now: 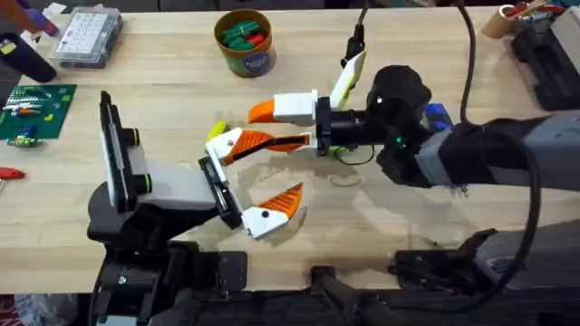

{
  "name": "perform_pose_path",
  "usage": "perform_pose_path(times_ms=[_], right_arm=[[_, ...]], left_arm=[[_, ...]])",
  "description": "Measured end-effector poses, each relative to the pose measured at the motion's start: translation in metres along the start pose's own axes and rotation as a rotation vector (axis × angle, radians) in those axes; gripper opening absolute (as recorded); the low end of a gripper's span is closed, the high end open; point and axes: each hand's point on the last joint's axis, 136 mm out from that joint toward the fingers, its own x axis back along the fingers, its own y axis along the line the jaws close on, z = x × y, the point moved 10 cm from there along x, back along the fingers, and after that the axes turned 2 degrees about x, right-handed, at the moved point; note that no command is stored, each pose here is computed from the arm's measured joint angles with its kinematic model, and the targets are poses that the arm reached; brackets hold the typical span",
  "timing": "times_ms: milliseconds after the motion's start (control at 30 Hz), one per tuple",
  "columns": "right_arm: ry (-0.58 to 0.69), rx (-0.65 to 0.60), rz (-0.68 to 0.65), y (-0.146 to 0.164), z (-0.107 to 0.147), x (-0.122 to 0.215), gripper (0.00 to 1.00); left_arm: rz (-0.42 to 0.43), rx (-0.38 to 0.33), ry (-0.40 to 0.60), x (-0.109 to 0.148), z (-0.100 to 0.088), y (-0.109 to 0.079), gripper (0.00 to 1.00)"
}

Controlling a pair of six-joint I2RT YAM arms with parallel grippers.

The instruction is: Pick up the gripper from the table and insert it into the empty holder that is missing its gripper. Then pick up a screw, insert it into the mounting hole, and use the screwdriver to tighten it. Finally, clean up the table by picking up the vegetable and placing it into the bucket.

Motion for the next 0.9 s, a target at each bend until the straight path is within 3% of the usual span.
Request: perform_pose_path(times_ms=[233, 433, 900], right_arm=[[-0.024, 0.019, 0.02, -0.004, -0.006, 0.006, 0.996], [-0.035, -0.034, 0.182, -0.019, -0.01, 0.024, 0.995], [-0.033, 0.25, 0.422, 0.059, -0.032, 0.083, 0.996]], left_arm=[[0.0, 0.0, 0.0, 0.0, 0.0, 0.0, 0.986], [0.001, 0.0, 0.0, 0.0, 0.0, 0.0, 0.986], [0.012, 0.001, 0.002, 0.0, 0.0, -0.001, 0.986]])
